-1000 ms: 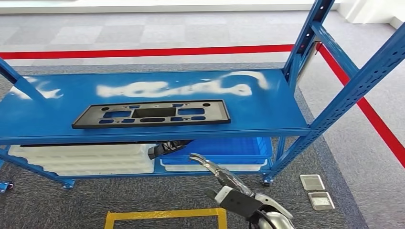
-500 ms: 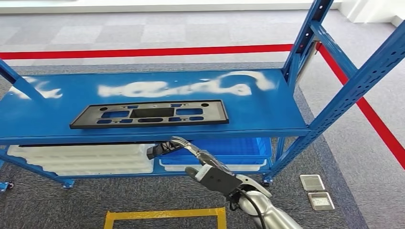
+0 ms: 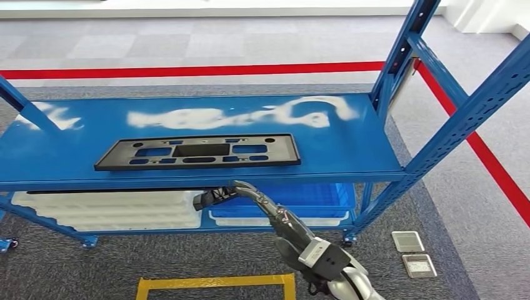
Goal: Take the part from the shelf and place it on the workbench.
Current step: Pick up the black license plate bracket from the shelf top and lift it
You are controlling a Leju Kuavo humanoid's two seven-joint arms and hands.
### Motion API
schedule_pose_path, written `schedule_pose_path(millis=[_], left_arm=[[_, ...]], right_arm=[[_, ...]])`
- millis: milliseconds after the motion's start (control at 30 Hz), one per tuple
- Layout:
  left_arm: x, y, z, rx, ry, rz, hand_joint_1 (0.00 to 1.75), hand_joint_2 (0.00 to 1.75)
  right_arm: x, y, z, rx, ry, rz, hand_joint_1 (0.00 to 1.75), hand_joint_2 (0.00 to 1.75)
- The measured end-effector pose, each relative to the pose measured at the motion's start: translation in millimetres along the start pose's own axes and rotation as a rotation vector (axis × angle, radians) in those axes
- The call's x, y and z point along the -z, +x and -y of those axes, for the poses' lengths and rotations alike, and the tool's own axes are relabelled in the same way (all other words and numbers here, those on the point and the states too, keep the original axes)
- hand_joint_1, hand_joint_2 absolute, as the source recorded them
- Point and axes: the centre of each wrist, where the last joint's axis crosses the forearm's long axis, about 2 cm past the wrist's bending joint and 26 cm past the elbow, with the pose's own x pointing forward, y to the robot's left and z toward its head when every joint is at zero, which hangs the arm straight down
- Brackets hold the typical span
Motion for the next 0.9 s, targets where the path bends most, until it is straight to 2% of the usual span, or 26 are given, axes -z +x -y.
schedule_pose_path(millis=[300, 900], left_arm=[[0, 0, -2, -0.004, 0.004, 0.005, 0.0, 0.0], [1, 2, -2, -0.004, 0.004, 0.028, 0.0, 0.0]], right_arm=[[-12, 12, -2, 0.011, -0.032, 0.033, 0.0, 0.0], [-10, 17, 0, 0.002, -0.002, 0.051, 0.0, 0.0]])
